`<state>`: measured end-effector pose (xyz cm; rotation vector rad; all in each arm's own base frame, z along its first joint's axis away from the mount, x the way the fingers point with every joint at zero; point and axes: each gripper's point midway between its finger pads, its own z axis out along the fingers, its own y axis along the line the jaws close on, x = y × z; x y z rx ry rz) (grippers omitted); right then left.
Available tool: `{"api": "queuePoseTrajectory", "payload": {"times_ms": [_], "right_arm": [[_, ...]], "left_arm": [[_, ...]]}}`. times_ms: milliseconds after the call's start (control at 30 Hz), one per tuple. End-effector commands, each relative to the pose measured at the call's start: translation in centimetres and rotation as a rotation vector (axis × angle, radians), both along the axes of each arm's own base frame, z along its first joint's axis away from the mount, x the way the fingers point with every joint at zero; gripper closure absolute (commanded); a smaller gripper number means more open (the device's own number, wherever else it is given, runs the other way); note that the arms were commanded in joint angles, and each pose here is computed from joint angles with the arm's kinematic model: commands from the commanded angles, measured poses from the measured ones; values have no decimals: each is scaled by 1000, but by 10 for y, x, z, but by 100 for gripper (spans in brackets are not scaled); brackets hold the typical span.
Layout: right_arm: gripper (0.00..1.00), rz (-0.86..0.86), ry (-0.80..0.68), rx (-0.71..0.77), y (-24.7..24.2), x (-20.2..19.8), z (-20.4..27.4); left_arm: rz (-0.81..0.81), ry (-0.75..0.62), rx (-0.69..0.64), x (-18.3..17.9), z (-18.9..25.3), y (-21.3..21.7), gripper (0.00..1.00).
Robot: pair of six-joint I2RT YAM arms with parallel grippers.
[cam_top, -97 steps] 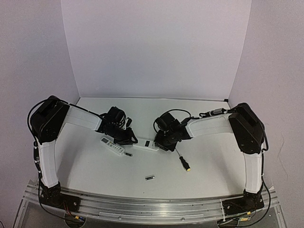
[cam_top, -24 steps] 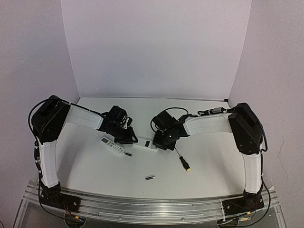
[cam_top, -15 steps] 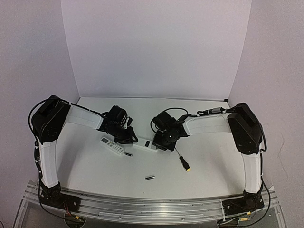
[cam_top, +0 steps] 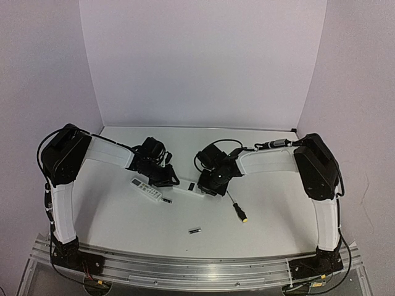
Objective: Unload the batteries from the remote control
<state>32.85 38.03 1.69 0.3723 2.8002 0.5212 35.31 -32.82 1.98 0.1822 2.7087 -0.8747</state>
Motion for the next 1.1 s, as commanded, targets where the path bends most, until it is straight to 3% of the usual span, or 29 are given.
{"api": "queuePoseTrajectory", "payload": {"times_ms": [0, 200, 400, 533, 733, 833, 1067], "right_arm": [[74, 160, 42, -29, -2, -25, -19], [43, 490, -278, -92, -8, -7, 69], [15, 945, -456, -162, -2, -19, 94], [11, 1234, -494, -121, 6, -35, 83], [9, 1426, -561, -193, 16, -21, 62], [10, 1448, -562, -311, 16, 0, 42], [11, 1469, -516, -330, 18, 15, 7]], "left_arm": [[-11, 137, 128, -36, -50, 18, 73], [31, 38, 115, -8, -11, 10, 68], [89, -132, 96, 29, 65, 4, 31], [141, -235, 117, 42, 112, 15, 2], [299, -316, 202, 33, 147, 76, 0], [345, -311, 227, 9, 142, 102, 0], [417, -234, 182, -56, 113, 144, 0]]}}
